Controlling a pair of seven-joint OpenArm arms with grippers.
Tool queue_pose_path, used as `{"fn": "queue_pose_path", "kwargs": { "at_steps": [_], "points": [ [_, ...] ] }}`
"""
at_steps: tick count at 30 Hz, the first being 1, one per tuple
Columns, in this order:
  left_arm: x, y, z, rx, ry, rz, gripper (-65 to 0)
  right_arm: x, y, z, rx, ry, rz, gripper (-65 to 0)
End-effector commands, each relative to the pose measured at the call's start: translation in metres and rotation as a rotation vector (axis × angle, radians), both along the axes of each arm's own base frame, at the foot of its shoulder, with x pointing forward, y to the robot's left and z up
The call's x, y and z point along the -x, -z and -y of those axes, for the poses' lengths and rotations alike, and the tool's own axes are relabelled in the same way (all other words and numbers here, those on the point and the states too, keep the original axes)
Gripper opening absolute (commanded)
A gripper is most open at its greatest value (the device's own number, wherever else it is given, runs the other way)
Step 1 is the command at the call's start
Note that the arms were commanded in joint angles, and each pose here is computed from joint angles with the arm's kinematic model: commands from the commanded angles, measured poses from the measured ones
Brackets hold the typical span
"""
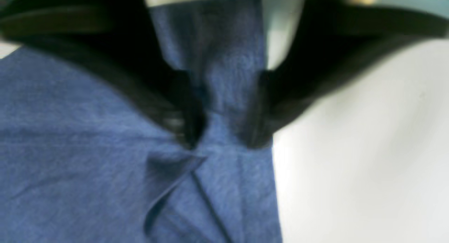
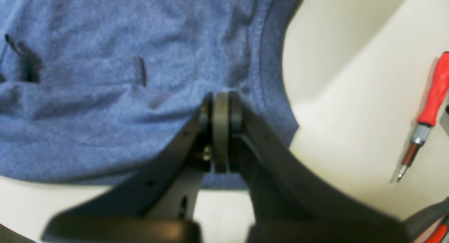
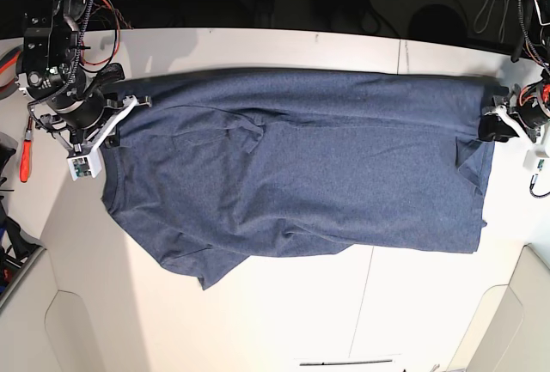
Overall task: Layout the t-shirt on the table in an organized manner, then fold the t-shirt properly
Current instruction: 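Grasp the shirt edge again with the left gripper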
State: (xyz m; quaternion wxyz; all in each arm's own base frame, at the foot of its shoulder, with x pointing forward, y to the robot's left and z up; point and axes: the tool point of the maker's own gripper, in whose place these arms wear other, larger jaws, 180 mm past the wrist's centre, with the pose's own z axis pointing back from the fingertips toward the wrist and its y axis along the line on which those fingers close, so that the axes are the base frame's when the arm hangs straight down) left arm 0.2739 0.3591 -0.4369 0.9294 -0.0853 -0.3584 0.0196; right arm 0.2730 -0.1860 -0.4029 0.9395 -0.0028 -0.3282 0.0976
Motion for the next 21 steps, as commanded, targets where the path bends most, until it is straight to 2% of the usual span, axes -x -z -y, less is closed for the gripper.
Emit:
{"fn": "queue_pose_path", "kwargs": {
  "at_steps": [1, 2, 7, 14, 17, 21],
  "points": [
    [-0.016, -0.026, -0.010, -0.016, 0.005, 0.072, -49.7, -0.009, -0.011, 0.002, 0.004, -0.004, 0.047, -65.0],
    [-0.019, -0.031, -0.010, -0.015, 0.009, 0.083, -51.7, -0.009, -0.011, 0.002, 0.004, -0.004, 0.045, -65.0],
    [-0.026, -0.051, -0.004, -0.010, 0.037, 0.089, -51.9, -0.007, -0.010, 0.002, 0.006, -0.003, 0.035, -65.0],
    [-0.019, -0.053, -0.003, 0.012, 0.039, 0.043, -52.2, -0.007, -0.009, 0.002, 0.007, -0.002, 0.031, -65.0],
    [-0.016, -0.057, -0.007, 0.031, 0.016, 0.062, -65.0, -0.007, -0.010, 0.002, 0.007, -0.002, 0.032, -65.0],
    [-0.021, -0.078, -0.017, 0.074, -0.041, 0.149, -65.0, -0.018, -0.018, 0.002, 0.005, -0.002, 0.080, -65.0]
  ]
}}
